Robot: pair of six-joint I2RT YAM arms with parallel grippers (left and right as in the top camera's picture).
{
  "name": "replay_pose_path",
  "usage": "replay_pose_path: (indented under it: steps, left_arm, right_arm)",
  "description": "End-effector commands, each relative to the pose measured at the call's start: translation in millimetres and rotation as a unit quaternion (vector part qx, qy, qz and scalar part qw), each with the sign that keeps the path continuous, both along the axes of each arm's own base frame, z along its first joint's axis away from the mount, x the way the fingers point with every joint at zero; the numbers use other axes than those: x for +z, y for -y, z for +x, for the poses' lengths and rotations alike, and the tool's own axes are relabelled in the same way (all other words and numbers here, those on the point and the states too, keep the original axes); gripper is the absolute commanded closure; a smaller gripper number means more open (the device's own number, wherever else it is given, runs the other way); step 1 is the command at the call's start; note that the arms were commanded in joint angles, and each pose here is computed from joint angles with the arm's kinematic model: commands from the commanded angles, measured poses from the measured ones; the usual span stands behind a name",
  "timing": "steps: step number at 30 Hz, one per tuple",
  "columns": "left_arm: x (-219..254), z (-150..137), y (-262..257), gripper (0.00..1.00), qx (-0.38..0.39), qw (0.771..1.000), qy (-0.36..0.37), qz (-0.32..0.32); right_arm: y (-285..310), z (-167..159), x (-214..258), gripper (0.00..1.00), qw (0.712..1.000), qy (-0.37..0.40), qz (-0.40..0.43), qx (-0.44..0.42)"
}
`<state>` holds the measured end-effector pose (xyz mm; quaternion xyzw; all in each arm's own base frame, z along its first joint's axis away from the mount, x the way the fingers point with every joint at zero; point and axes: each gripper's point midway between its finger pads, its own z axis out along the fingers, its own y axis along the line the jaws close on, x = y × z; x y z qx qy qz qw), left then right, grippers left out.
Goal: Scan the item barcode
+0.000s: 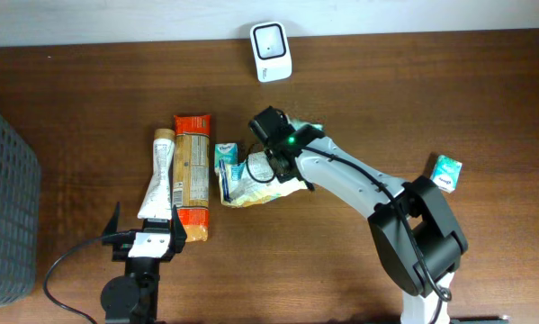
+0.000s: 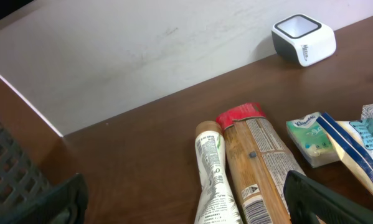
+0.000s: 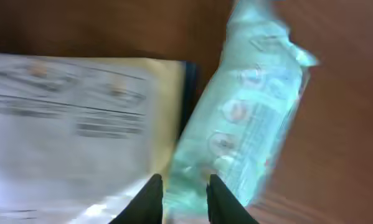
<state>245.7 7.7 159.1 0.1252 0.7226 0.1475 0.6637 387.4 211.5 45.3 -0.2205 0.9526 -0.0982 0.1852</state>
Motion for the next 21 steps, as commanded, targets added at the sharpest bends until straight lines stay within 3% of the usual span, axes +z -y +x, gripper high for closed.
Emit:
replay_pose_path:
  steps: [1, 3, 6, 8, 10, 14, 17, 21]
  left_arm:
    - [-2, 0, -1, 0.01, 0.0, 1.0, -0.001, 0.006]
    - [-2, 0, -1, 0.01, 0.0, 1.0, 0.0, 0.006]
    - [-2, 0, -1, 0.01, 0.0, 1.0, -0.001, 0.006]
    - [-2, 0, -1, 0.01, 0.0, 1.0, -0.001, 0.006]
    - [-2, 0, -1, 0.01, 0.0, 1.0, 0.0, 0.006]
    - [-2, 0, -1, 0.01, 0.0, 1.0, 0.0, 0.006]
    - [-2, 0, -1, 0.01, 0.0, 1.0, 0.0, 0.006]
    - [-2, 0, -1, 0.01, 0.0, 1.0, -0.001, 0.006]
  right_arm:
    - [-27, -7, -9, 0.66, 0.996, -0.039, 0.057, 0.054]
    - [-30, -8, -9, 0.49, 0.995, -0.042, 0.068, 0.054]
    - [-33, 9, 12, 0.48, 0.992, -0.03, 0.125, -0.002]
    - [-38, 25, 35, 0.48, 0.975, -0.042, 0.213, -0.04]
    - [-37, 35, 43, 0.53, 0.947, -0.072, 0.3, -0.095]
    - [-42, 25, 14, 0.66, 0.915, -0.154, 0.351, -0.129]
    - [-44, 11, -22, 0.66, 0.906, -0.204, 0.339, -0.152]
    - [-15, 10, -34, 0.67, 0.902, -0.221, 0.317, -0.194]
